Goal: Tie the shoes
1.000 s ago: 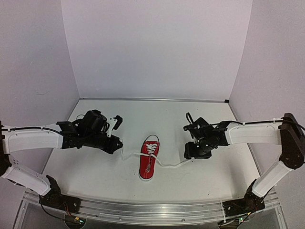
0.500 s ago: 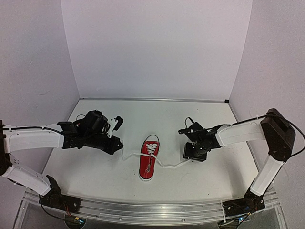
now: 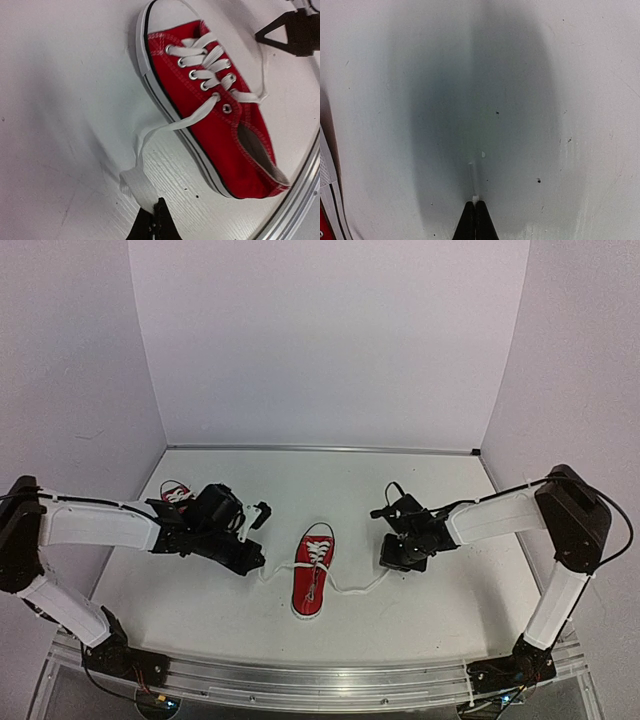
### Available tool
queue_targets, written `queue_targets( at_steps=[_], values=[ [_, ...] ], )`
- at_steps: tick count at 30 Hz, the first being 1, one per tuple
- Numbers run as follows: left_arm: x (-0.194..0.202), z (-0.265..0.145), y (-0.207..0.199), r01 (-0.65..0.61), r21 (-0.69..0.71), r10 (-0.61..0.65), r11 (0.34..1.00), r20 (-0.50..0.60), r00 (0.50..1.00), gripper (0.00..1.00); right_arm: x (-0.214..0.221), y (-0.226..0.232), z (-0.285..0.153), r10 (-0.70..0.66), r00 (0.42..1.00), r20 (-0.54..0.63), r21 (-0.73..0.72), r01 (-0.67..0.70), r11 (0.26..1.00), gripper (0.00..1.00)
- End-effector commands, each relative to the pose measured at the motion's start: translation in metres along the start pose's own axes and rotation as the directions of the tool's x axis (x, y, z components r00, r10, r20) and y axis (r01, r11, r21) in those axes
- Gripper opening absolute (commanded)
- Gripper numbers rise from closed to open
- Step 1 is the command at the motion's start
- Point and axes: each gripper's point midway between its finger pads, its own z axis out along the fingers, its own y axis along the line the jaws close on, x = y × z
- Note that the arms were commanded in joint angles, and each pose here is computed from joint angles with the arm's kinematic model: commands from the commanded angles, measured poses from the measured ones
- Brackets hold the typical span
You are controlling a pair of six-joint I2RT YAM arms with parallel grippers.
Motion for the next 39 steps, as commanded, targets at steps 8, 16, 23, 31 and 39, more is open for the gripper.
queue_targets(
  at_steps=[8,16,23,31,39],
  values=[
    [0.004,0.065,-0.046,-0.108,0.121,0.117,0.987,-0.072,0.990,0.00,-0.039,0.016,-0.061,-0.011,0.996,0.091,-0.125,0.023,0.992,0.00],
    [-0.018,0.058,-0.070,-0.134,0.199,0.133,0.971,0.016,0.991,0.00,-0.059,0.036,-0.106,-0.044,0.985,0.167,-0.237,0.084,0.968,0.00],
    [-0.034,-0.025,-0.066,-0.132,0.149,0.107,0.980,0.164,0.981,0.00,-0.101,0.106,-0.166,-0.122,0.948,0.294,-0.441,0.248,0.863,0.00],
    [-0.014,-0.093,-0.066,-0.182,0.186,0.131,0.966,0.258,0.957,0.00,-0.108,0.231,-0.177,-0.265,0.905,0.333,-0.618,0.421,0.664,0.00],
    [0.001,-0.117,-0.097,-0.248,0.310,0.151,0.918,0.304,0.941,0.00,-0.050,0.341,-0.133,-0.403,0.872,0.277,-0.723,0.465,0.510,0.00]
  ],
)
